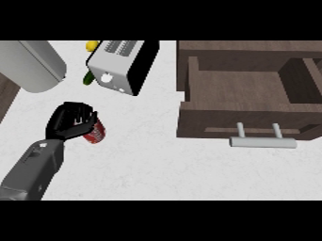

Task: Pick up the can, place it into the drawer and close the drawer

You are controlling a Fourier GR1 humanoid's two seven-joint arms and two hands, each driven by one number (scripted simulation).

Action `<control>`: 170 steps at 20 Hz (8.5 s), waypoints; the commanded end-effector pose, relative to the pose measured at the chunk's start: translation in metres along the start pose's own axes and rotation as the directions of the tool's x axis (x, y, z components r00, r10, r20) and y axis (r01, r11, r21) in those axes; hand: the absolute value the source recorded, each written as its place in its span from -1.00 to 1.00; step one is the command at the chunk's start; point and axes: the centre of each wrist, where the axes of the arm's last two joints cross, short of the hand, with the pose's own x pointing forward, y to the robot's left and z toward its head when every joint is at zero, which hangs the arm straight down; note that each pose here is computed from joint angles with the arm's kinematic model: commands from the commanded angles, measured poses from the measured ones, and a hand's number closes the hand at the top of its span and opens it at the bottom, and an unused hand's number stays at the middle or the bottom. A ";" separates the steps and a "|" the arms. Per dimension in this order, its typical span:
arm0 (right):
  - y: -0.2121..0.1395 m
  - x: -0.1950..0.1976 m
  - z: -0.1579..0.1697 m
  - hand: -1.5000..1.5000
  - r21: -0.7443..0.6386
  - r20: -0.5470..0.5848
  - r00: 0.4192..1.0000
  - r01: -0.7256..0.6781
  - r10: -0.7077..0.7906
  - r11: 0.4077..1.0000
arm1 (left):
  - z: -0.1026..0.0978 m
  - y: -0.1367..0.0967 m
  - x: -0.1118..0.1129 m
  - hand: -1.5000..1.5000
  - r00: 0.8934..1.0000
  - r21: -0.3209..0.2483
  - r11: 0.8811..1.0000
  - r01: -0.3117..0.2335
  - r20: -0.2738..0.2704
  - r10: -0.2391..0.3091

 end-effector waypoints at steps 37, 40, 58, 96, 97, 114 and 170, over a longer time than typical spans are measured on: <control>-0.013 0.000 0.013 -1.00 0.010 0.008 1.000 -0.011 0.011 1.000 | -0.122 -0.282 0.292 1.00 0.982 0.009 0.992 0.124 0.142 -0.124; -0.008 0.015 -0.009 -1.00 0.013 0.024 1.000 -0.001 0.001 1.000 | -0.129 -0.292 0.296 1.00 0.980 0.005 0.989 0.146 0.133 -0.145; 0.001 0.011 -0.021 -1.00 0.040 0.037 0.999 0.002 -0.003 0.999 | -0.162 -0.318 0.277 1.00 0.968 0.050 0.970 0.238 0.072 -0.242; 0.014 0.011 -0.036 -1.00 0.119 0.074 0.997 -0.020 0.012 0.993 | -0.166 -0.299 0.220 -1.00 0.915 0.234 0.895 0.379 0.048 -0.401; 0.014 0.014 -0.035 -1.00 0.089 0.083 0.997 -0.011 0.003 0.996 | -0.169 -0.296 0.222 -1.00 0.921 0.218 0.903 0.369 0.048 -0.388; 0.023 0.043 -0.052 -1.00 0.118 0.353 0.838 -0.481 0.416 0.869 | -0.163 -0.316 0.244 -1.00 0.974 0.243 0.950 0.195 0.067 -0.217; 0.127 -0.126 -0.237 -1.00 -0.187 0.168 0.302 -0.925 0.939 0.331 | -0.094 -0.171 0.258 -1.00 0.972 0.242 0.942 0.231 -0.008 -0.237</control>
